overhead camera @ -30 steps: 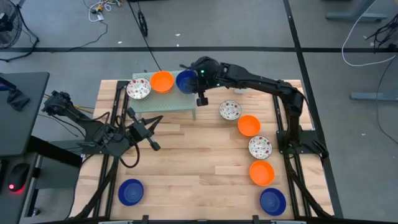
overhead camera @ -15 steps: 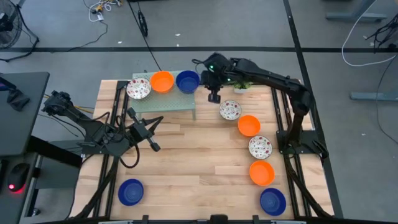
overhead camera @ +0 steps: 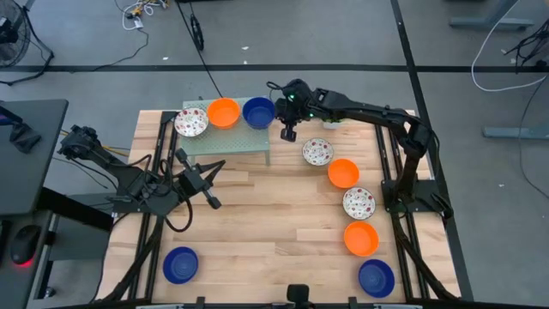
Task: Pick & Place Mini bowls
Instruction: Stack the blue bowl on top of the other blue bowl on the shelf, then stack the orange bowl on top of the other orange bowl on the shelf
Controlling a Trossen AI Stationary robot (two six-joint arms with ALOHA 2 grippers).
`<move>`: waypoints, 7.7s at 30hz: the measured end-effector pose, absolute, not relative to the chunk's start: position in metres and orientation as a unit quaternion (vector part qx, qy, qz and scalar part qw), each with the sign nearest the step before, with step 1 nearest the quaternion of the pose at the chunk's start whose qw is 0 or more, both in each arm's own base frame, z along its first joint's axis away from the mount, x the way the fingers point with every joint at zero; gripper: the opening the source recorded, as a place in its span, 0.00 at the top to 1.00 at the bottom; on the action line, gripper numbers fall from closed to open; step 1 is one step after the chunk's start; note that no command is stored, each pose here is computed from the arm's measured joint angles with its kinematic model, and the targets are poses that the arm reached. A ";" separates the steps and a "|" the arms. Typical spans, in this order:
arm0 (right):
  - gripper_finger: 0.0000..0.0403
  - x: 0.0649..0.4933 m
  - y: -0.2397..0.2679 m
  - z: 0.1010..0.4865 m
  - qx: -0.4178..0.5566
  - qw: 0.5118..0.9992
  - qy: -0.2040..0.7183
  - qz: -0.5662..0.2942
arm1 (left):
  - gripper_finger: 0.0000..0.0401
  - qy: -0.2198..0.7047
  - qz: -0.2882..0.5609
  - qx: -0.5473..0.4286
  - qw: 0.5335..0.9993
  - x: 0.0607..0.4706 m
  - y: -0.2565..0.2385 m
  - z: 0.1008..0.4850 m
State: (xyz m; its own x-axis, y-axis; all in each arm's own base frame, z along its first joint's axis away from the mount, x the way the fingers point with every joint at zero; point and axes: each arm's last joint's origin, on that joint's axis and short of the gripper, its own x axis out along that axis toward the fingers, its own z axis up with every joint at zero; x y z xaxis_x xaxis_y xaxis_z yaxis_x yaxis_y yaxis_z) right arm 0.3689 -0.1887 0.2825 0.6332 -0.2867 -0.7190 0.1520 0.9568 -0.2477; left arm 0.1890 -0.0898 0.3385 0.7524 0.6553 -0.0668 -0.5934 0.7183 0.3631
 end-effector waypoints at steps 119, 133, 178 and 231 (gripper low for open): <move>0.99 0.264 0.061 0.207 -0.077 0.945 0.207 0.242 | 0.50 0.174 -0.134 0.066 0.973 0.325 -0.030 0.242; 0.99 0.265 0.061 0.208 -0.077 0.947 0.199 0.241 | 0.55 0.179 -0.183 0.047 0.966 0.333 -0.027 0.229; 0.68 0.236 0.069 0.239 -0.074 0.944 0.173 0.270 | 0.99 0.360 -0.125 0.100 0.919 0.333 -0.058 0.266; 0.75 0.206 0.060 0.177 -0.073 0.971 0.080 0.215 | 0.93 0.470 0.363 -0.105 0.797 0.272 0.151 0.345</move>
State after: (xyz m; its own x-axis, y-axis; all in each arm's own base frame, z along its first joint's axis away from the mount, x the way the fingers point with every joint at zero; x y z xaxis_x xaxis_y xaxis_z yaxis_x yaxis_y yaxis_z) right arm 0.2063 0.0600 0.1774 0.8950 0.4056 -0.1857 -0.4288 0.8971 -0.1070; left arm 0.2723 0.1513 0.3448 0.2932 0.4810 -0.8262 -0.6779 0.7140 0.1751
